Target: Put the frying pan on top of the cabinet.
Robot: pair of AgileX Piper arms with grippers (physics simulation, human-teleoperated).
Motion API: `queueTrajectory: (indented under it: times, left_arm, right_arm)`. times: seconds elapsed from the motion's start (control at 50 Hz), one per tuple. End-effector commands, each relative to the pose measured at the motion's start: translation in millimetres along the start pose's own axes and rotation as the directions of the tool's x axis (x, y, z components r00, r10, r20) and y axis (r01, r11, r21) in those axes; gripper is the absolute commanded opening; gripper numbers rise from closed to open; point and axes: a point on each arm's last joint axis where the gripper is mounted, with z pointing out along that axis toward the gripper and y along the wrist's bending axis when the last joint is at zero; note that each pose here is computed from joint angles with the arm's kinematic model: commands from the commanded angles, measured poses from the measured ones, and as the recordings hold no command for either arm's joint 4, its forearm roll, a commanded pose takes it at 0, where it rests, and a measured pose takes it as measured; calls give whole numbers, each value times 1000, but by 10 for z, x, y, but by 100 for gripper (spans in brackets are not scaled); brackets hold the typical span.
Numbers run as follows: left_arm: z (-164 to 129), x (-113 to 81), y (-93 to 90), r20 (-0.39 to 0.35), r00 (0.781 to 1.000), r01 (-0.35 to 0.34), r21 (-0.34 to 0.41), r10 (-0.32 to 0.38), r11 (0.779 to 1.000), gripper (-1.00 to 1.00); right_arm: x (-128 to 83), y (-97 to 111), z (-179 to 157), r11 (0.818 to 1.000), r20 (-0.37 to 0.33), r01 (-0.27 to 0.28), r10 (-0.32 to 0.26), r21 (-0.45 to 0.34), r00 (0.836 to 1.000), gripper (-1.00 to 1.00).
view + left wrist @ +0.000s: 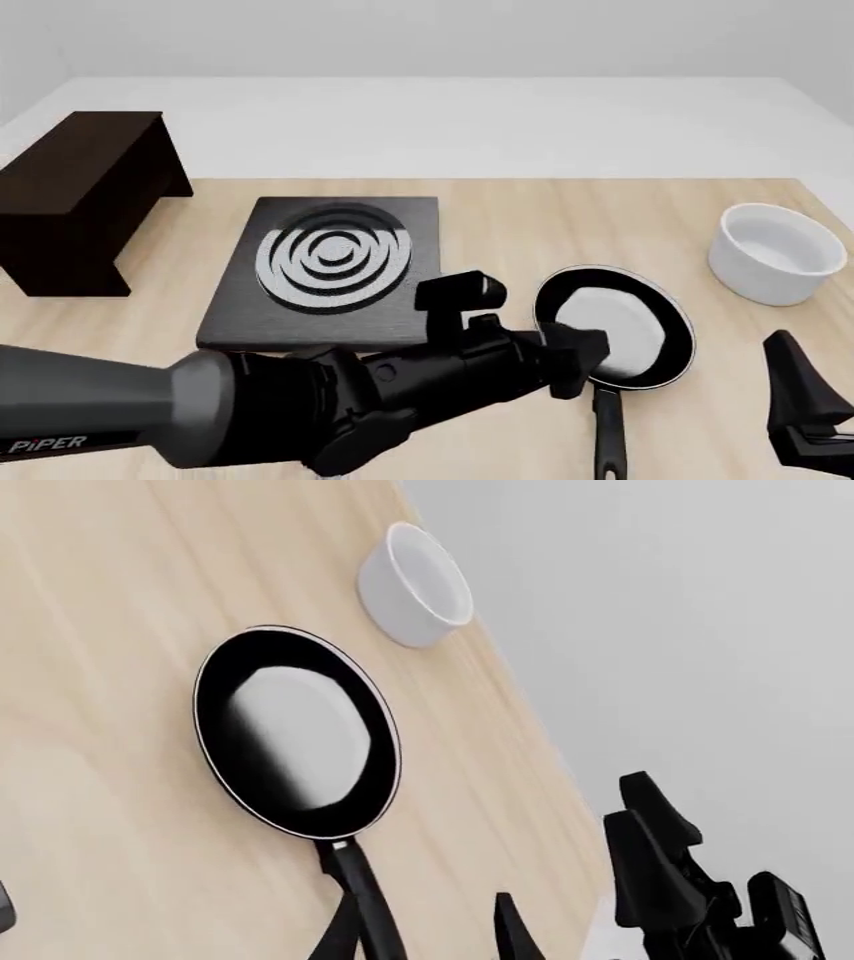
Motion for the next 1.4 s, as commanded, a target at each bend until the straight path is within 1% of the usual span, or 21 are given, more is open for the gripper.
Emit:
queueTrajectory:
  times: [0.02, 0.1, 0.2, 0.28, 0.3, 0.34, 0.36, 0.52, 0.64, 0.8, 0.82, 0.92, 1.02, 1.08, 1.2, 1.24, 1.26, 1.32, 1.34, 1.4]
  left_arm:
    - [158, 20, 6, -30, 999, -15, -27, 15, 1000, 100]
    - [213, 29, 22, -42, 999, -25, -40, 23, 999, 100]
    - [263, 32, 91, -54, 998, -40, -66, 37, 997, 100]
    - [297, 40, 147, -63, 998, -37, -86, 32, 996, 100]
    - [286, 3, 163, -59, 997, -46, -94, 40, 995, 100]
    - [289, 7, 167, -60, 997, -43, -96, 37, 994, 100]
    - [278, -21, 183, -55, 998, -49, -101, 43, 994, 100]
    - [332, 2, 298, -63, 997, -45, -128, 37, 991, 100]
    - [356, 18, 270, -70, 997, -48, -124, 40, 991, 100]
    - [421, 92, 213, -94, 995, -52, -116, 41, 992, 100]
    - [429, 94, 202, -98, 994, -61, -115, 50, 991, 100]
    - [472, 140, 207, -112, 992, -62, -119, 49, 991, 100]
    - [525, 179, 161, -136, 988, -96, -115, 80, 989, 100]
    - [546, 194, 139, -142, 986, -103, -111, 87, 988, 100]
    - [579, 227, 72, -156, 982, -122, -99, 106, 988, 100]
    - [596, 244, 60, -160, 981, -125, -96, 109, 987, 100]
    - [603, 249, 63, -162, 981, -126, -97, 109, 987, 100]
    - [644, 296, 87, -172, 979, -127, -101, 108, 987, 100]
    - [650, 301, 95, -172, 979, -127, -101, 109, 987, 100]
    - [674, 328, 118, -180, 978, -129, -106, 109, 986, 100]
  right_arm:
    - [-3, -1, -3, 1000, 4, -11, 11, 1, 1000, 100]
    - [-2, -1, -4, 1000, 4, -13, 13, 1, 1000, 100]
    - [-19, 0, -5, 1000, 6, -18, 18, 2, 1000, 100]
    - [-9, 0, -5, 1000, 7, -20, 20, 0, 1000, 100]
    - [-14, 1, -6, 1000, 7, -21, 21, 0, 1000, 100]
    - [-25, 1, -7, 1000, 7, -22, 22, -1, 1000, 100]
    - [-30, 2, -7, 1000, 8, -22, 22, -1, 1000, 100]
    - [-30, 1, -7, 1000, 9, -27, 27, 0, 1000, 100]
    - [-49, 2, -4, 1000, 9, -30, 30, 0, 1000, 100]
    - [-36, 2, -9, 1000, 9, -31, 31, -1, 999, 100]
    - [-39, 2, -9, 1000, 9, -31, 31, -1, 999, 100]
    - [-60, 3, -5, 999, 9, -32, 32, 0, 999, 100]
    - [-51, 2, -5, 999, 10, -33, 33, 0, 999, 100]
    - [-31, 1, -8, 999, 11, -34, 34, 0, 999, 100]
    - [-60, 2, -6, 999, 13, -36, 36, 2, 999, 100]
    - [-36, 0, -8, 999, 13, -38, 38, 2, 999, 100]
    - [-64, 1, -7, 999, 14, -39, 39, 2, 999, 100]
    - [-18, -1, -7, 999, 14, -41, 41, 3, 999, 100]
    - [-45, 0, -6, 999, 15, -42, 42, 3, 999, 100]
    - [-35, -1, -9, 999, 16, -45, 44, 4, 999, 100]
